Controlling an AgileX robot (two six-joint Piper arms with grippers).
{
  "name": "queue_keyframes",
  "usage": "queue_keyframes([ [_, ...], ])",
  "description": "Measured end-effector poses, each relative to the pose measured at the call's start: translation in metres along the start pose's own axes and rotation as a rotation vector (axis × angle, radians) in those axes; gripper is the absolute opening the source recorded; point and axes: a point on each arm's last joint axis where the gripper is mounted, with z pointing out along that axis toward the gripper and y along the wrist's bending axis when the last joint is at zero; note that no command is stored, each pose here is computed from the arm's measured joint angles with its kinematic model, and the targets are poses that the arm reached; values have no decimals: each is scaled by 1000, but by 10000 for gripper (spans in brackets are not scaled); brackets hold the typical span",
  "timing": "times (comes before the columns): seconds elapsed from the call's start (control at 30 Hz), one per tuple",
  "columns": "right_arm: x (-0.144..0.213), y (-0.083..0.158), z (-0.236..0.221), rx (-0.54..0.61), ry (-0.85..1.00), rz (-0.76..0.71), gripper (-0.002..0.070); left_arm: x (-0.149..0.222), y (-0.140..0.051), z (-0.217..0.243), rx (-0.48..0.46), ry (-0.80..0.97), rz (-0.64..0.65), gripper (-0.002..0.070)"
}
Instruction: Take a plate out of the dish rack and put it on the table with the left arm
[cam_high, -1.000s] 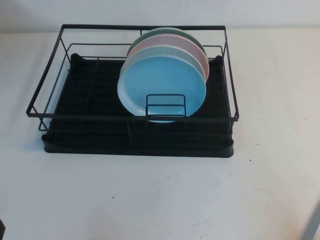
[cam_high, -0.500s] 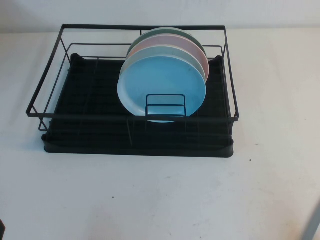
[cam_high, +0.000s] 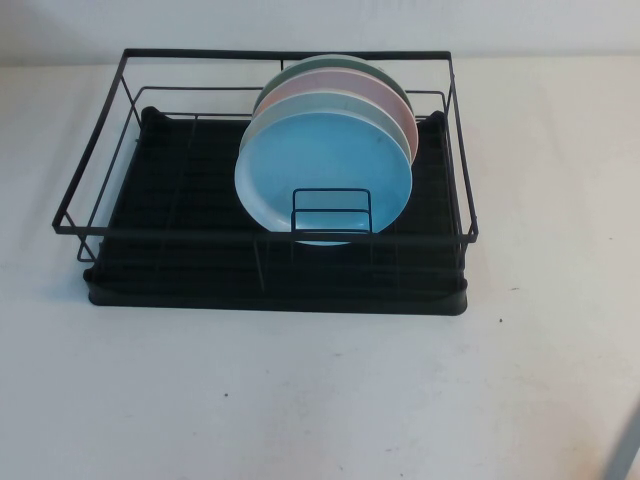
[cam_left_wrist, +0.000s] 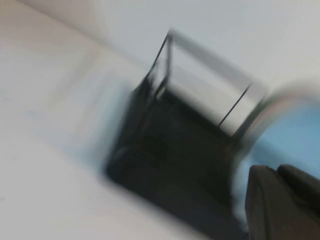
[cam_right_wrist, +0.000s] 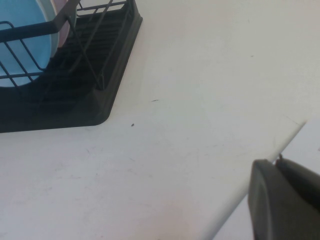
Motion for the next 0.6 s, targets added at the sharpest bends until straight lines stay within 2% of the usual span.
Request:
queue_keyframes([
  [0.1, 0, 0, 0, 0, 0, 0, -20, -16, -2, -2, 57, -175, -349, -3],
  [0.17, 0, 0, 0, 0, 0, 0, -20, -25, -2, -3, 83, -268, -453, -3],
  [0.4, 0, 0, 0, 0, 0, 0, -20, -39, 0, -9, 113, -433, -490, -3],
  [0.6, 0, 0, 0, 0, 0, 0, -20, -40, 0, -9, 93, -454, -399, -3],
])
